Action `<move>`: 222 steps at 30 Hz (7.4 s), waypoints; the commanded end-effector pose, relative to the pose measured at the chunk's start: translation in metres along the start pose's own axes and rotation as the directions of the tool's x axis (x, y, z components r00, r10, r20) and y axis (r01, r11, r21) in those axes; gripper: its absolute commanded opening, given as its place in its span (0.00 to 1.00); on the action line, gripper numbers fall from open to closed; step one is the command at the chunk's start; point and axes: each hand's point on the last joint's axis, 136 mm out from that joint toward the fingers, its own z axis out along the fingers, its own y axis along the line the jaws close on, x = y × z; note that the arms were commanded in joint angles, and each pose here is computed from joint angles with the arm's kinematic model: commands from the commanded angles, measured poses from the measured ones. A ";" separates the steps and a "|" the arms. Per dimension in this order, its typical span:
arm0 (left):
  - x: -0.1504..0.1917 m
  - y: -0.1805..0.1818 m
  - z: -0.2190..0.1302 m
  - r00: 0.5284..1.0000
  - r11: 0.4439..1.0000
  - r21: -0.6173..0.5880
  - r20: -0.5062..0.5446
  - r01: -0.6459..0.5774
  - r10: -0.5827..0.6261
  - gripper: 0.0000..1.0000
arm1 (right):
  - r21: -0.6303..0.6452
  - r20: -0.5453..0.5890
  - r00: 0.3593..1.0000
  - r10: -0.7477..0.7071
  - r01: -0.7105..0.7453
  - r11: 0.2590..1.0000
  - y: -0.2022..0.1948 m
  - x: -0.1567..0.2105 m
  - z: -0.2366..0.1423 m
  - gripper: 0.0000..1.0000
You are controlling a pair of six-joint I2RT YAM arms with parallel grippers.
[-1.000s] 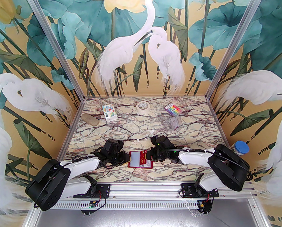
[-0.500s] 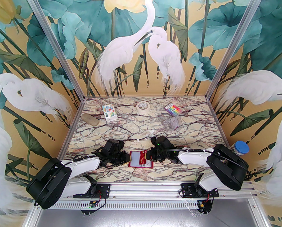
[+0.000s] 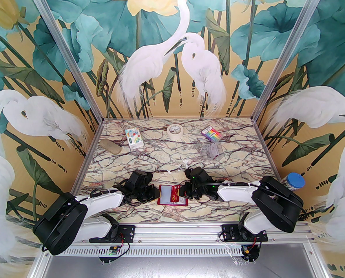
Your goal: Put the credit cards into the card holder
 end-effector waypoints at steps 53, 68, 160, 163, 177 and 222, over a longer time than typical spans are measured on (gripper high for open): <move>0.007 0.032 0.007 0.999 0.988 -0.150 -0.018 0.028 -0.031 0.12 | 0.226 -0.082 0.997 -0.014 0.032 0.974 -0.009 0.007 -0.008 0.43; 0.009 0.035 0.009 0.999 0.988 -0.150 -0.022 0.032 -0.036 0.11 | 0.308 -0.089 0.996 0.018 0.010 0.951 -0.008 0.000 0.004 0.41; 0.001 0.011 -0.019 0.998 0.994 -0.109 0.055 -0.006 0.012 0.51 | 0.865 -0.237 0.951 -0.197 0.299 0.402 -0.018 -0.005 -0.023 0.41; 0.002 0.012 -0.018 0.999 0.994 -0.110 0.053 -0.005 0.011 0.51 | 0.879 -0.246 0.947 -0.209 0.308 0.364 -0.019 -0.007 -0.023 0.39; 0.002 0.010 -0.018 0.999 0.994 -0.106 0.051 -0.009 0.014 0.51 | 0.894 -0.252 0.944 -0.212 0.311 0.322 -0.023 -0.009 -0.024 0.25; 0.000 0.005 -0.006 0.998 0.995 -0.091 0.016 -0.051 0.052 0.49 | 0.730 0.045 0.966 -0.254 0.142 0.669 -0.009 -0.027 -0.046 0.00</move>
